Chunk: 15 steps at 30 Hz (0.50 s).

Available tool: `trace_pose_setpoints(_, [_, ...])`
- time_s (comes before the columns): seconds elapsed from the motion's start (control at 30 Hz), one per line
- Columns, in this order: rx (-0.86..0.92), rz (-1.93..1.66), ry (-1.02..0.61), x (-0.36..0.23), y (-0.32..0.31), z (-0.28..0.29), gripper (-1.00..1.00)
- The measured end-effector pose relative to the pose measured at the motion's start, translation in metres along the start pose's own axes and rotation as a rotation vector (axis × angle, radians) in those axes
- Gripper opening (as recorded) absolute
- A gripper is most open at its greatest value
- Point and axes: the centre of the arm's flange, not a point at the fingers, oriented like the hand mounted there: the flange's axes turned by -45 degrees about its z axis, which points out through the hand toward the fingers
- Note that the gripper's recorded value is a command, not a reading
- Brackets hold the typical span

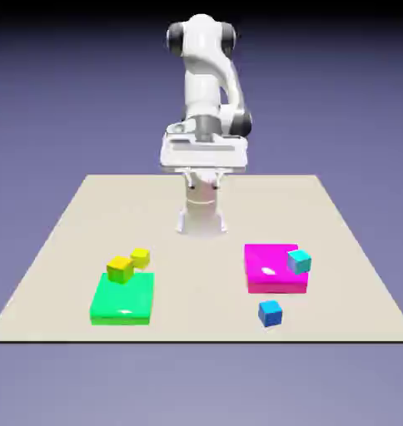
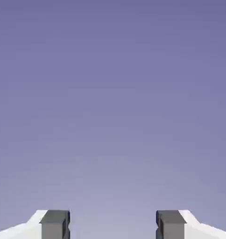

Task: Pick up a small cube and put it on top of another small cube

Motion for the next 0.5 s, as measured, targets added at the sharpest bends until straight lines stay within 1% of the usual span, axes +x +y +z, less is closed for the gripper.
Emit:
trace_pose_setpoints(0.27, [-0.013, -0.326, -0.415, -0.081, -0.007, 0.076, 0.00])
trace_pose_setpoints(0.5, [-0.026, -0.625, -0.766, -0.165, -0.001, 0.117, 0.00])
